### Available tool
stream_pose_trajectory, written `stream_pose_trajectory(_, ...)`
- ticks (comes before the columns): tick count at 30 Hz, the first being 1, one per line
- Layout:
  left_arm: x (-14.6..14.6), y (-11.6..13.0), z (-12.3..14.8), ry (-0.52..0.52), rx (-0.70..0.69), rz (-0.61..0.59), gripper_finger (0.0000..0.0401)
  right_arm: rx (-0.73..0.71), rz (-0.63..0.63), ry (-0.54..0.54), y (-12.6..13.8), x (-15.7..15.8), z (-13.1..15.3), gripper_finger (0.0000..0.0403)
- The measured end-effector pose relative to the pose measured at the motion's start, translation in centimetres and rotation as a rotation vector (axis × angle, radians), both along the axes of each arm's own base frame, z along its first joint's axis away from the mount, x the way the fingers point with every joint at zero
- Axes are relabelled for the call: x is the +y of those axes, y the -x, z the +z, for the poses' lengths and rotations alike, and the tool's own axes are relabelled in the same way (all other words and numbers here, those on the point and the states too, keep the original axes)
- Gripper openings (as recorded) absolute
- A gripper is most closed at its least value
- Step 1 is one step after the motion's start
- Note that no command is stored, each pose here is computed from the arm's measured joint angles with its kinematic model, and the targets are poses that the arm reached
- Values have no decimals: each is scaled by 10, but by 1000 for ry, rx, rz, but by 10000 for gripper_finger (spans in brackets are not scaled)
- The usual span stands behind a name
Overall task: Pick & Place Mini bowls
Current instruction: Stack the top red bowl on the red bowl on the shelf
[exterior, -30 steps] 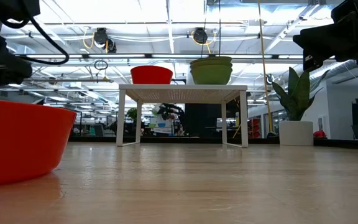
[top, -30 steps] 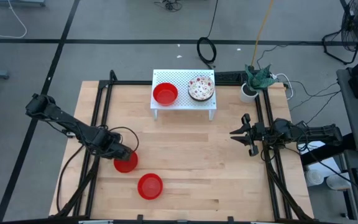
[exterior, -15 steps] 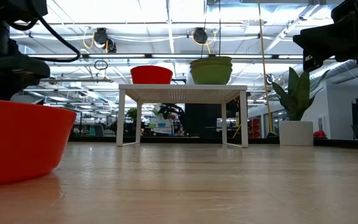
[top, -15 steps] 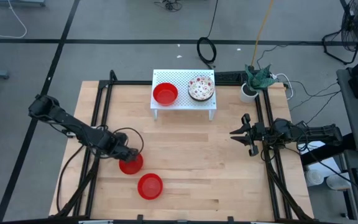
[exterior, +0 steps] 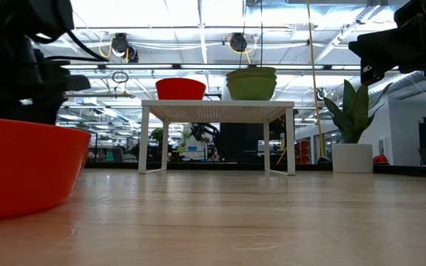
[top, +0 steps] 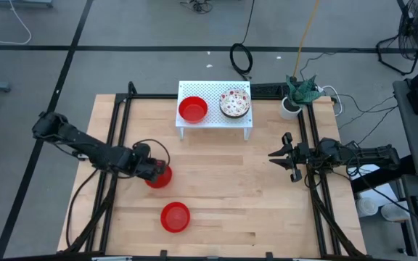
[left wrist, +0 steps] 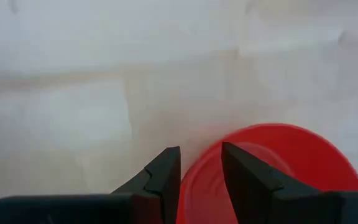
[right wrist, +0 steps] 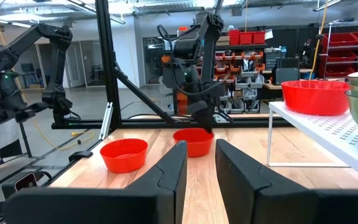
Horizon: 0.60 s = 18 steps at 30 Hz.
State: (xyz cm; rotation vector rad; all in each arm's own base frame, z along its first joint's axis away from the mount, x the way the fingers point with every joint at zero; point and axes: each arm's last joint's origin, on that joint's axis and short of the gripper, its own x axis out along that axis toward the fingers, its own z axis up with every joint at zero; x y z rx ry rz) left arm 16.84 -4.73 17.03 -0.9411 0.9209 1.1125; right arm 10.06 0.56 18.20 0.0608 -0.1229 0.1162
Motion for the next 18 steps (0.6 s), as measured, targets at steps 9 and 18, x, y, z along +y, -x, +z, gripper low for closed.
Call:
stream_pose_trajectory(9,25,-6,2,-204,9,-6,120,0,0,0,0,0,0,73)
stream_pose_trajectory(18,27,0,11,73,22,-132,120,0,0,0,0,0,0,73)
